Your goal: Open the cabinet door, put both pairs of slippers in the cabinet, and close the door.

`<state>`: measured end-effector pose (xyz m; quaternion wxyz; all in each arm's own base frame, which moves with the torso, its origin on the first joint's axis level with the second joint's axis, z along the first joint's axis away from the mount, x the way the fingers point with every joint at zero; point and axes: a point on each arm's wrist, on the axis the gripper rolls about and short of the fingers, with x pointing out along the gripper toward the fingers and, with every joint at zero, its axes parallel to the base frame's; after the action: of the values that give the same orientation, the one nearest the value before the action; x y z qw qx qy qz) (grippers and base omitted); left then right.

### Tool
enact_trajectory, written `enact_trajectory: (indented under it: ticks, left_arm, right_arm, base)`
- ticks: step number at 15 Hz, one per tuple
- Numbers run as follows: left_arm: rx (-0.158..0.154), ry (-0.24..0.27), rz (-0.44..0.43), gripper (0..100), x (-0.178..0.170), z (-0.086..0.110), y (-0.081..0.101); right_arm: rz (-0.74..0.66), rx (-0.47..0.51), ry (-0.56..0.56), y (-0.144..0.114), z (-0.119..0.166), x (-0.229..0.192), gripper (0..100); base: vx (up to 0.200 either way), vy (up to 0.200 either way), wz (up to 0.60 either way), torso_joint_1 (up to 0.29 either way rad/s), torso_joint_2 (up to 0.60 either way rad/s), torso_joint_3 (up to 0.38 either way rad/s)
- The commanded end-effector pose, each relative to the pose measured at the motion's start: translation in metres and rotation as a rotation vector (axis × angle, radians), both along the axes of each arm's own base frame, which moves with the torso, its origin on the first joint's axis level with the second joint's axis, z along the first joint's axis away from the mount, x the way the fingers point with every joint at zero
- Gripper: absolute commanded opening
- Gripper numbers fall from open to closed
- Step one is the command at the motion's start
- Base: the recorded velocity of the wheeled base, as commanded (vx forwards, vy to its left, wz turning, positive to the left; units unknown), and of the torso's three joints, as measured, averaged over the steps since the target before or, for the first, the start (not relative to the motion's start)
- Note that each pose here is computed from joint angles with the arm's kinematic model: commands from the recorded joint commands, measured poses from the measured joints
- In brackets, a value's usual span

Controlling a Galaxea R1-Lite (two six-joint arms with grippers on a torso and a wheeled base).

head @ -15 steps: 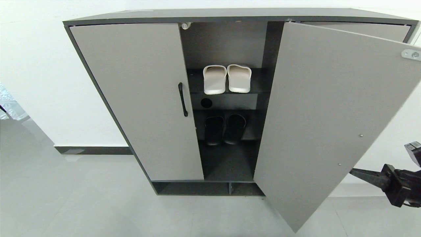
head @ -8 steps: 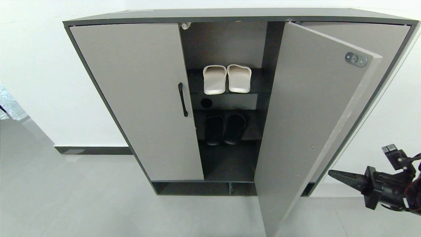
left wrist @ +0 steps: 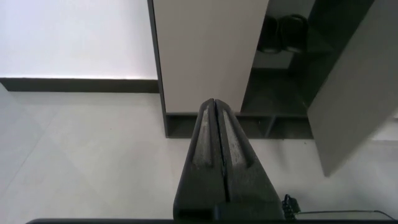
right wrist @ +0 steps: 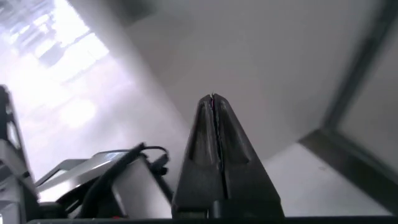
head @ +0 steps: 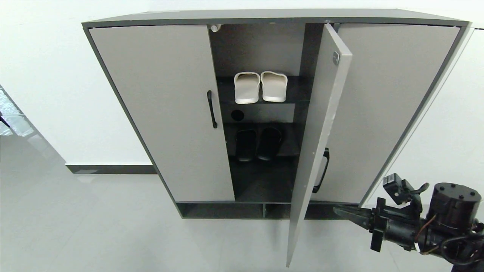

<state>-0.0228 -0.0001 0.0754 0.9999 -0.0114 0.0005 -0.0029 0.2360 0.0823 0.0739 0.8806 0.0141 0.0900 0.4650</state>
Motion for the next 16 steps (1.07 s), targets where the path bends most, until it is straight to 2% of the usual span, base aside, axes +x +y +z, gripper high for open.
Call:
enact_trajectory:
  ticks: [1,4,8,11,12,13,16]
  left_arm:
    - [0.000,0.002,0.000,0,0.000,0.000,0.000]
    - [-0.002,0.002,0.000,0,0.000,0.000,0.000]
    - [-0.002,0.002,0.000,0,0.000,0.000,0.000]
    - [-0.002,0.002,0.000,0,0.000,0.000,0.000]
    - [-0.002,0.002,0.000,0,0.000,0.000,0.000]
    - [-0.003,0.002,0.000,0,0.000,0.000,0.000]
    - [-0.003,0.002,0.000,0,0.000,0.000,0.000]
  right_arm:
    - [-0.011,-0.019,0.001,0.025,-0.010,0.010,0]
    - [-0.117,-0.022,-0.064,0.067,-0.014,0.032,0]
    - [-0.347,0.034,-0.195,0.092,-0.006,0.079,0]
    - [-0.313,0.059,-0.221,0.123,-0.012,0.085,0]
    - [-0.307,0.092,-0.252,0.149,-0.014,0.095,0]
    - [-0.358,0.096,-0.257,0.162,-0.018,0.109,0]
    - [-0.376,0.102,-0.259,0.167,-0.021,0.116,0]
  base:
    - [0.000,0.000,0.00,0.000,0.00,0.000]
    - [0.000,0.000,0.00,0.000,0.00,0.000]
    - [0.000,0.000,0.00,0.000,0.00,0.000]
    - [0.000,0.000,0.00,0.000,0.00,0.000]
    - [0.000,0.000,0.00,0.000,0.00,0.000]
    - [0.000,0.000,0.00,0.000,0.00,0.000]
    - [0.000,0.000,0.00,0.000,0.00,0.000]
